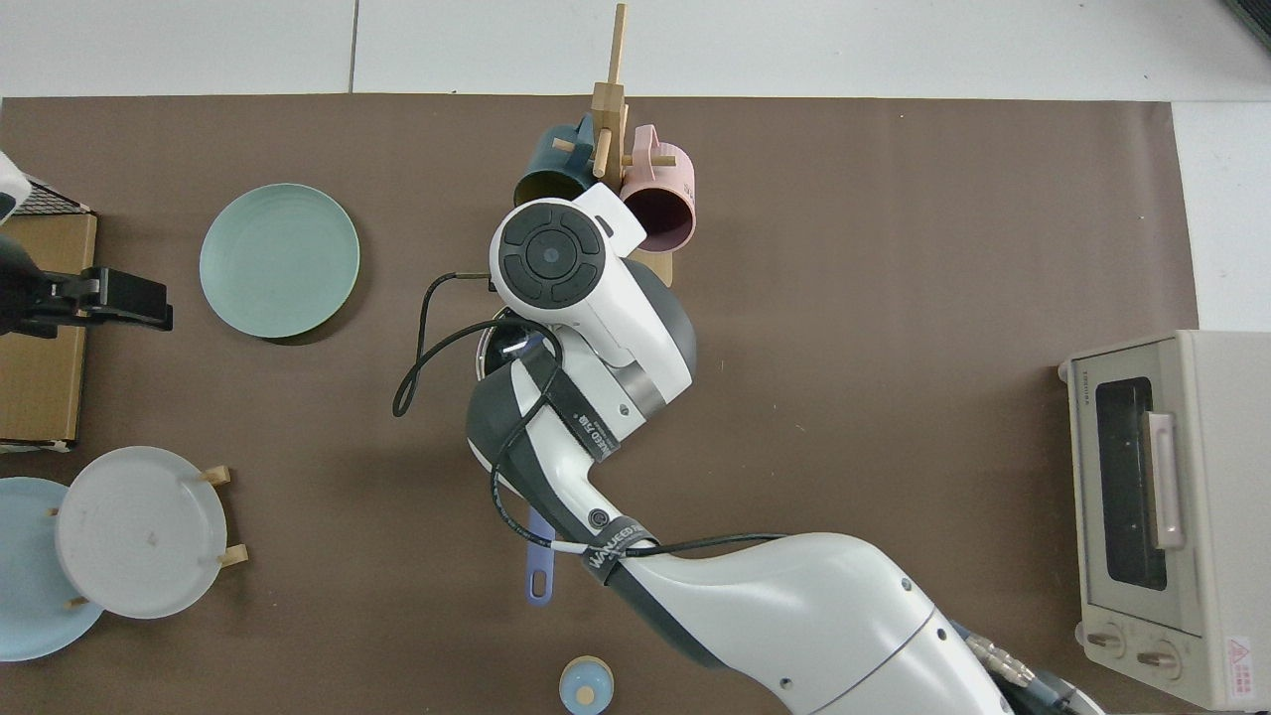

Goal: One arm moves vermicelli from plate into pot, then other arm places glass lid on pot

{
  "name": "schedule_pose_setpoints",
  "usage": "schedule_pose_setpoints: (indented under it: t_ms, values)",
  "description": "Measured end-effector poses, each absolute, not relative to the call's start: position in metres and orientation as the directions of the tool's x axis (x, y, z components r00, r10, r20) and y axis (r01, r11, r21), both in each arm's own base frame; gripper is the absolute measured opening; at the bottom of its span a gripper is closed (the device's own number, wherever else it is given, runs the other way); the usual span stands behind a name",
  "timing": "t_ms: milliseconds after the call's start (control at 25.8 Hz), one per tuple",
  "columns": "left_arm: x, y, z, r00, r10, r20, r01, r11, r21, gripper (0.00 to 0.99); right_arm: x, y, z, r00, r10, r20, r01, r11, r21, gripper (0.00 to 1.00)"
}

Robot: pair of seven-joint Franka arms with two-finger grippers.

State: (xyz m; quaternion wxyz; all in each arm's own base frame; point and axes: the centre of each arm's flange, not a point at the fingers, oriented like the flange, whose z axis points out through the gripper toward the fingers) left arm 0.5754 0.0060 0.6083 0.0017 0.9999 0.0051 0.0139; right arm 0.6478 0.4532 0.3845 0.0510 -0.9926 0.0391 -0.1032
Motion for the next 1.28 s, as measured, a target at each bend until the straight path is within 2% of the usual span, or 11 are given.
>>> schedule_pose_setpoints:
  t_ms: [621,738,854,1049,1282]
  values:
    - [0.575,0.006,0.608,1.0,0.01,0.028,0.01,-1.0,0.003,0.991,0.648,0.453,0.385,0.976,-0.088,0.201,-0.067,-0.992,-0.109,0.01]
    - [0.575,0.006,0.608,1.0,0.01,0.028,0.01,-1.0,0.003,0.991,0.647,0.452,0.4,0.973,-0.091,0.211,-0.067,-0.991,-0.118,0.01]
    - [0.575,0.006,0.608,1.0,0.01,0.028,0.01,-1.0,0.003,0.991,0.639,0.451,0.431,0.973,-0.089,0.211,-0.064,-0.991,-0.121,0.01]
    - [0.575,0.006,0.608,1.0,0.01,0.028,0.01,-1.0,0.003,0.991,0.608,0.449,0.483,0.982,-0.112,0.15,-0.1,-0.992,-0.082,0.01]
    - [0.575,0.006,0.608,1.0,0.01,0.028,0.01,-1.0,0.003,0.991,0.579,0.449,0.486,0.987,-0.125,0.096,-0.126,-0.992,0.001,0.01]
